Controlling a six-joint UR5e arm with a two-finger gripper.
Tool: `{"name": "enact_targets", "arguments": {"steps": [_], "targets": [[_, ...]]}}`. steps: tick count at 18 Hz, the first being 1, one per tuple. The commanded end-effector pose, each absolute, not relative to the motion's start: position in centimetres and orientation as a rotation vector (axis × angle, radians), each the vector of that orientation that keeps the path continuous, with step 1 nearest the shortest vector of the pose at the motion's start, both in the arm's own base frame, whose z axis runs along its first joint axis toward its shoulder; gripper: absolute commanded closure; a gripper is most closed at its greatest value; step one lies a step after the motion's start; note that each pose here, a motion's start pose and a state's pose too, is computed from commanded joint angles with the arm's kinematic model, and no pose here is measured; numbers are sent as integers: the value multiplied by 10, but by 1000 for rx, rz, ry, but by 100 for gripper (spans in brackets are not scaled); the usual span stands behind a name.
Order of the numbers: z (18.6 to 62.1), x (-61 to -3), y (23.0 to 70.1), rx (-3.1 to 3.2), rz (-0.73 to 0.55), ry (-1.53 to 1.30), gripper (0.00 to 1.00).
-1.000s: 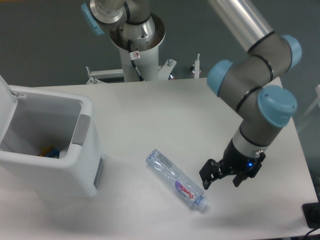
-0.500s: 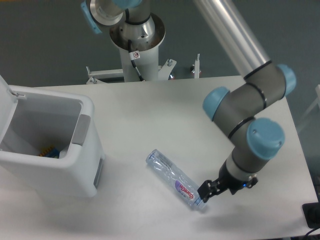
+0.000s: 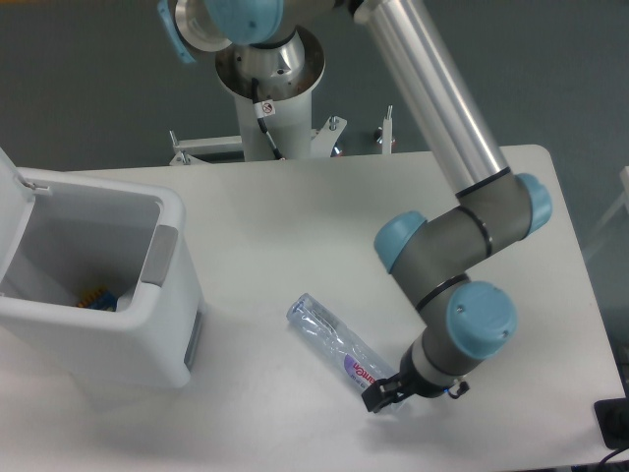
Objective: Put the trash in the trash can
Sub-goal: 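Lower the gripper and close it on the bottle's cap end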
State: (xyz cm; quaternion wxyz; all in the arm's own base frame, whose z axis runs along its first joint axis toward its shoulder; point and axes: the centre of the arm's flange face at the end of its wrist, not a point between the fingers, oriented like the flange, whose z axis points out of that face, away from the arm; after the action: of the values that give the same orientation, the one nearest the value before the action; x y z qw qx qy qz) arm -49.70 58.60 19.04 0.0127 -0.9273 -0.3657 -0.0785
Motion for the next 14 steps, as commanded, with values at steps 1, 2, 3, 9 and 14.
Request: {"name": "enact_targets", "arguments": {"steps": [1, 2, 3, 9, 14], "targets": [[189, -495, 585, -2892, -250, -1144, 0], [186, -494, 584, -2897, -254, -1144, 0], [186, -494, 583, -2899, -253, -1147, 0], [187, -483, 588, -2918, -246, -1129, 12], [192, -475, 580, -2922, -251, -1132, 27]]}}
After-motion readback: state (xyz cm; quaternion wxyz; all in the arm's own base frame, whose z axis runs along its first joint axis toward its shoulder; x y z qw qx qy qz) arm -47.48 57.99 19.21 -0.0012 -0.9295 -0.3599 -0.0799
